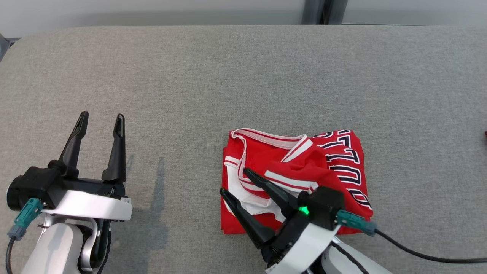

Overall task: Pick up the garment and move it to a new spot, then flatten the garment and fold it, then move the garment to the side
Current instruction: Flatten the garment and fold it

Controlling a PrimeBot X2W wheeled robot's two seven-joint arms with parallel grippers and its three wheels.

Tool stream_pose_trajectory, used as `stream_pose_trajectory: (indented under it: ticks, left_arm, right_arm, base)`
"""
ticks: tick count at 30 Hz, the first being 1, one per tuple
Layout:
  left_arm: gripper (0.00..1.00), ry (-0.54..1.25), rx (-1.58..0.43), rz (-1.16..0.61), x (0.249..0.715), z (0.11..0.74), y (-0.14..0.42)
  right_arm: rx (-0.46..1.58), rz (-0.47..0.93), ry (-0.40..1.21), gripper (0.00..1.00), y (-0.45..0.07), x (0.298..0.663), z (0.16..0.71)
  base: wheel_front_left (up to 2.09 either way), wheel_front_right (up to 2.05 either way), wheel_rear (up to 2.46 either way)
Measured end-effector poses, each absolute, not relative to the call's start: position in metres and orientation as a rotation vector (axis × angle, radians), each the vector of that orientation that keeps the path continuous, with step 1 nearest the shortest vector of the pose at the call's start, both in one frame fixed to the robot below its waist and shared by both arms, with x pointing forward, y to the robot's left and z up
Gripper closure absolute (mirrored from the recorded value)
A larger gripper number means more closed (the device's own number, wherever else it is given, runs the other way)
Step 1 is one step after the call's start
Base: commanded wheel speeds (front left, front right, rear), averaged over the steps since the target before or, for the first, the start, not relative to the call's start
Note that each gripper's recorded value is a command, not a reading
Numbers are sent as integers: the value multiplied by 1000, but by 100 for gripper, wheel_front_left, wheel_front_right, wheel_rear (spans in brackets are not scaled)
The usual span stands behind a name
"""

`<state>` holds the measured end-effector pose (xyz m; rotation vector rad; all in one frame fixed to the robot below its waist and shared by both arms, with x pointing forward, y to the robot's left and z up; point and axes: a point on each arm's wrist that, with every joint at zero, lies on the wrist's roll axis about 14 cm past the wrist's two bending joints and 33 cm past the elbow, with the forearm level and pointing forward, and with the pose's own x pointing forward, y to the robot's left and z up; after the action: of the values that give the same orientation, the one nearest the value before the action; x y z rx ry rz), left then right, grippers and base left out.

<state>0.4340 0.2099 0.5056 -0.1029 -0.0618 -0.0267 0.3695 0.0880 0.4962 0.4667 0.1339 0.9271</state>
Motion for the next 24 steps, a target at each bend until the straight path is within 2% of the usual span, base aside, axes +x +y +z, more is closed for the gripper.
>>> stream_pose_trajectory:
  ticks: [6, 9, 14, 18, 24]
  left_arm:
    - [0, -71, -99, -20, 436, 508, 211]
    - [0, -68, -97, -15, 435, 507, 211]
    - [0, -83, -95, -6, 435, 513, 212]
    - [0, -83, -92, -7, 432, 513, 212]
    - [0, -81, -84, -2, 430, 513, 216]
  right_arm:
    - [553, 895, -72, 0, 65, 381, 557]
    - [575, 796, -180, 0, 33, 399, 583]
    - [479, 548, -288, 0, -44, 432, 591]
    - [346, 368, -275, 0, -106, 449, 576]
    - [136, 190, -112, 0, -180, 455, 524]
  base:
    - [0, 0, 0]
    - [0, 0, 0]
    - [0, 0, 0]
    - [0, 0, 0]
    - [0, 0, 0]
